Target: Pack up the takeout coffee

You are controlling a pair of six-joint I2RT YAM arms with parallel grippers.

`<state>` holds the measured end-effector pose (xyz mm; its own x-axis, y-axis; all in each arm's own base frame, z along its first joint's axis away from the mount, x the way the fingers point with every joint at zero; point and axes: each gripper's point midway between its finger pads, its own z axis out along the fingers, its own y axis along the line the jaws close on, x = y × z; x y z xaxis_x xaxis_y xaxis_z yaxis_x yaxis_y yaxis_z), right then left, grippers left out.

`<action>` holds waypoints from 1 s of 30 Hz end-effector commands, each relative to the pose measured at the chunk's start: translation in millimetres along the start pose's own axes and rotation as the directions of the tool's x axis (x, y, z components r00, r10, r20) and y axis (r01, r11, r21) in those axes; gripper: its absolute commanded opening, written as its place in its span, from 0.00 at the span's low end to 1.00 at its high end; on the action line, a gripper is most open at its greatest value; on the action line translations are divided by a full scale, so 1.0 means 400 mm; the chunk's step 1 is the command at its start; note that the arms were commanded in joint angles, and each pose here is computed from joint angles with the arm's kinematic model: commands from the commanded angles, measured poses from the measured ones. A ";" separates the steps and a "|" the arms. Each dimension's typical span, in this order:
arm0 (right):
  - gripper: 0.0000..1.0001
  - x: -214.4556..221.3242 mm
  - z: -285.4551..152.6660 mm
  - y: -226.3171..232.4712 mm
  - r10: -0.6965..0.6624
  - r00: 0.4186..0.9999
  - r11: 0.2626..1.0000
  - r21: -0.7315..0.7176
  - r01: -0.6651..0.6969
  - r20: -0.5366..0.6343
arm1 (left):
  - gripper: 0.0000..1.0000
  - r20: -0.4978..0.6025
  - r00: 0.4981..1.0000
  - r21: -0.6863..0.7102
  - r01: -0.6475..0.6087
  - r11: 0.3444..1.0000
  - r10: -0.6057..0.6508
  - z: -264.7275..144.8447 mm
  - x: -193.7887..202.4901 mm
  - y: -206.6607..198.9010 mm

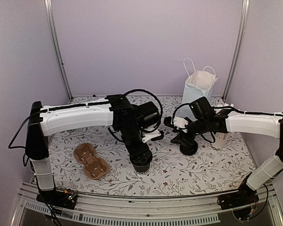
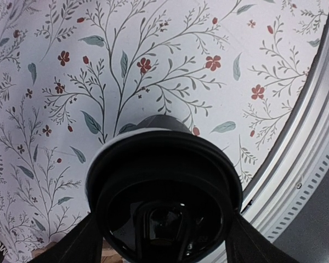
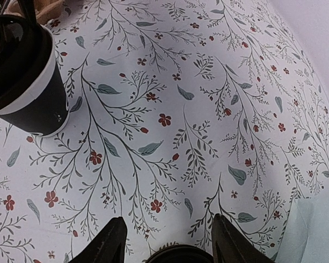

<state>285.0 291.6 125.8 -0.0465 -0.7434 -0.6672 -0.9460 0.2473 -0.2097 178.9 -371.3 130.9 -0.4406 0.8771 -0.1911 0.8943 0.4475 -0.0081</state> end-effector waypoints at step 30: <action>0.56 0.019 0.015 0.011 0.018 1.000 0.999 -0.034 -0.019 -0.018 | 0.75 -0.017 1.000 -0.027 -0.019 0.999 0.018 0.003 0.012 -0.001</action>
<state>282.6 292.0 119.9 -0.0551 -0.7485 -0.6609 -0.9520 0.2390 -0.1913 181.0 -366.1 131.1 -0.4404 0.8785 -0.1850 0.8923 0.4510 0.0175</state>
